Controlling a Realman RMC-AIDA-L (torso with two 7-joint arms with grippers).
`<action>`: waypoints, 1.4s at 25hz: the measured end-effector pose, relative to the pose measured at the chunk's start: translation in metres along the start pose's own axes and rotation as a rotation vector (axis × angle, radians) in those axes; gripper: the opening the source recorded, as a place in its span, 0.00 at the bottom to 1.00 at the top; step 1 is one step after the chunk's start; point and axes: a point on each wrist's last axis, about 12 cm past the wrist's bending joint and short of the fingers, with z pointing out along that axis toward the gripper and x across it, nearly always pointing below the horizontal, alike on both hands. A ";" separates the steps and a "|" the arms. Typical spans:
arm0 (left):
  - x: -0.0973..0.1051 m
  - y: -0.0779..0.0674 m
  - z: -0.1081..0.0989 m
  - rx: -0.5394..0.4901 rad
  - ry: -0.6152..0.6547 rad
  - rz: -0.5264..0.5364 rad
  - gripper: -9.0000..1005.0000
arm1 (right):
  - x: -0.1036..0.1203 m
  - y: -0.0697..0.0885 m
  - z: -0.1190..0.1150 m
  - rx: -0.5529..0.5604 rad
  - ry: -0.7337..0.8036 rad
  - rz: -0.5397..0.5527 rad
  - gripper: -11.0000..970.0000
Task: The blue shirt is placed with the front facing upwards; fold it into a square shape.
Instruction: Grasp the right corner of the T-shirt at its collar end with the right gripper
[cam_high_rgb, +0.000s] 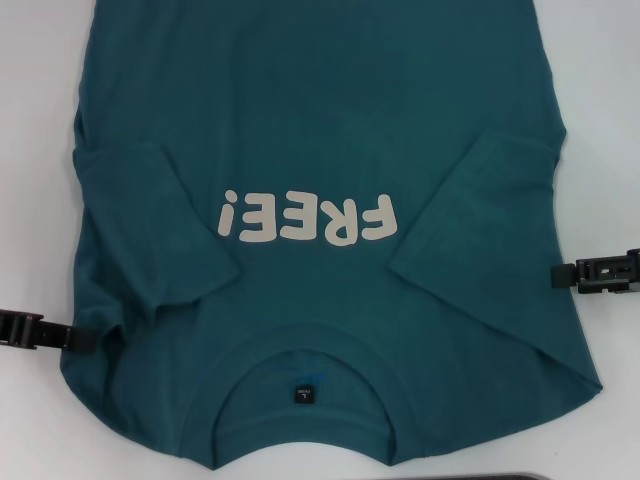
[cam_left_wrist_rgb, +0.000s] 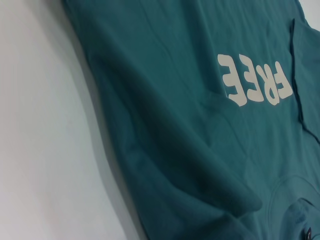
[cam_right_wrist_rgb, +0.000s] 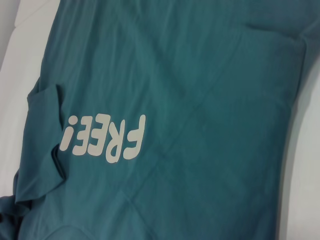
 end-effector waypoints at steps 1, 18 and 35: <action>0.000 0.000 0.000 0.000 0.000 0.001 0.06 | 0.000 0.000 0.000 0.000 0.000 0.001 0.80; -0.001 0.000 -0.001 -0.002 -0.003 0.007 0.06 | -0.003 0.004 0.007 0.009 0.033 -0.010 0.80; -0.005 -0.001 0.000 0.001 -0.005 0.016 0.06 | 0.016 0.003 -0.008 -0.030 0.099 0.017 0.80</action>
